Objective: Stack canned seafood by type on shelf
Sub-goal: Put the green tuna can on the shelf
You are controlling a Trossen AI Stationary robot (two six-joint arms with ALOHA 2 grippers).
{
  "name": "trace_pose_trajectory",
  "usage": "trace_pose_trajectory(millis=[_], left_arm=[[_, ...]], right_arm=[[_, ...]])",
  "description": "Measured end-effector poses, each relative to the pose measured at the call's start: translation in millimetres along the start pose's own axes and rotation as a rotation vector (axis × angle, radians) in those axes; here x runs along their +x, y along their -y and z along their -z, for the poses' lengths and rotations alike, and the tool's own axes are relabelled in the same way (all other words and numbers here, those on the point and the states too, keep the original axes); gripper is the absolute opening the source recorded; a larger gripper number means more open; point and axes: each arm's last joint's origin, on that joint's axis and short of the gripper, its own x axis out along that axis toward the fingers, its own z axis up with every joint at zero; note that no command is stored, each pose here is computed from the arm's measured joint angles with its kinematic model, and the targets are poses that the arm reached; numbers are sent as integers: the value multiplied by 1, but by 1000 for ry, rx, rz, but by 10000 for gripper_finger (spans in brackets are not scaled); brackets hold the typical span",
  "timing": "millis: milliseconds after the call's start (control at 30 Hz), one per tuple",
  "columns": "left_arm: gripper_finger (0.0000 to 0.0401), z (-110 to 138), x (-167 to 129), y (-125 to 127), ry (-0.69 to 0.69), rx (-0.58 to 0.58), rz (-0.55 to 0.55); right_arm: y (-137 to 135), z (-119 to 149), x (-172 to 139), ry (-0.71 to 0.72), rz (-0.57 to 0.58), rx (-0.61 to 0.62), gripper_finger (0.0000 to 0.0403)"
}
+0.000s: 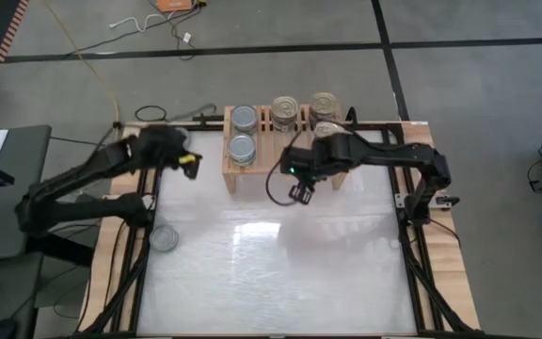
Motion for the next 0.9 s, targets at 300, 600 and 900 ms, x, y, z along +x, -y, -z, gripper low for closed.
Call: trace_pose_trajectory(millis=[300,600,900], left_arm=[[0,43,2,34,-53,15,68],[0,58,10,56,-140,55,127],[0,59,16,60,-145,72,121]], right_arm=[[-53,27,-26,66,-20,28,20],[-108,77,-21,26,-13,100,20],[-141,117,-24,4,-28,151,20]])
